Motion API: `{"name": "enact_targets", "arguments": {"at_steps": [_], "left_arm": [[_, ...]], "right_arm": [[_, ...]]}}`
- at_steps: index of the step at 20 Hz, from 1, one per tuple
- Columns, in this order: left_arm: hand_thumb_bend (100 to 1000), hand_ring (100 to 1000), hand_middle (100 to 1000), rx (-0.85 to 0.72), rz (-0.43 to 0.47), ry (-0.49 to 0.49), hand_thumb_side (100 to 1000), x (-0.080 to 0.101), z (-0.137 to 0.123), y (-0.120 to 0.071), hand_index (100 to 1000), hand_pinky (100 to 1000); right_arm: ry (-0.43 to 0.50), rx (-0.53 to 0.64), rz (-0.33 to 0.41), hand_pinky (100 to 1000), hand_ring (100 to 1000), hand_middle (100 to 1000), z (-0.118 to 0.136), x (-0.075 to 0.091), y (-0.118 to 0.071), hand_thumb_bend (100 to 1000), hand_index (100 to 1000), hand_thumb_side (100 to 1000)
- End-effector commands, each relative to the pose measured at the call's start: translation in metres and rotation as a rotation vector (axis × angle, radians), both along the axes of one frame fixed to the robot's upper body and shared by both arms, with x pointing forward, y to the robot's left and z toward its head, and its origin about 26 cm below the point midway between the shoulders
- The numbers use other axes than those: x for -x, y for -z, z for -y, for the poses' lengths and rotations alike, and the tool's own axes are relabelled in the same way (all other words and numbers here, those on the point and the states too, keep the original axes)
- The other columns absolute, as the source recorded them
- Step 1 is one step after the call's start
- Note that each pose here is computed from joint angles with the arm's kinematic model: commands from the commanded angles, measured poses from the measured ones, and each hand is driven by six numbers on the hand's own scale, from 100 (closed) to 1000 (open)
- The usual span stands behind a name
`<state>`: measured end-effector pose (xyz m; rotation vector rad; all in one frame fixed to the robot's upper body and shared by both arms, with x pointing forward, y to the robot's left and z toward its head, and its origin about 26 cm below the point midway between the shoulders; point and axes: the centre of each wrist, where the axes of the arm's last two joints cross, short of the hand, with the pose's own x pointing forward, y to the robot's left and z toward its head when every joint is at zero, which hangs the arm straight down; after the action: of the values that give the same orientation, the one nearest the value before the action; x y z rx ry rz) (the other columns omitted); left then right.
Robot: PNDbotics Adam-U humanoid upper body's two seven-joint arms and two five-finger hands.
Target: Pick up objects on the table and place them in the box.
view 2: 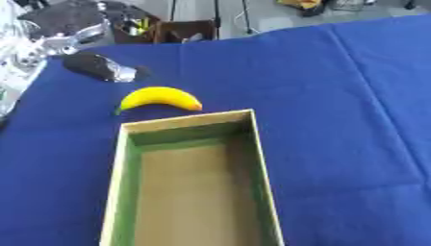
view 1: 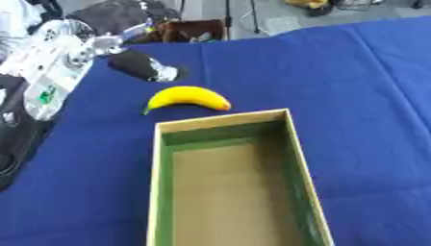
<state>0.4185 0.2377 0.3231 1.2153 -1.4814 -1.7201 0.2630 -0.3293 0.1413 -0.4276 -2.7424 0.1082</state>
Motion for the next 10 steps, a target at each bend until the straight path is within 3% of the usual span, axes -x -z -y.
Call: {"name": "enact_targets", "arguments": {"at_steps": [1, 10], "left_arm": [[631, 827, 900, -0.04, -0.004, -0.035, 776, -0.004, -0.006, -0.013, 1000, 699], [609, 823, 874, -0.117, -0.108, -0.103, 691, -0.026, -0.011, 0.0, 989, 706]], "right_arm": [[-0.014, 0.025, 0.02, 732, 622, 585, 0.001, 0.001, -0.009, 100, 755, 674], [-0.021, 0.025, 0.02, 732, 621, 583, 0.0, 0.0, -0.01, 100, 753, 668]]}}
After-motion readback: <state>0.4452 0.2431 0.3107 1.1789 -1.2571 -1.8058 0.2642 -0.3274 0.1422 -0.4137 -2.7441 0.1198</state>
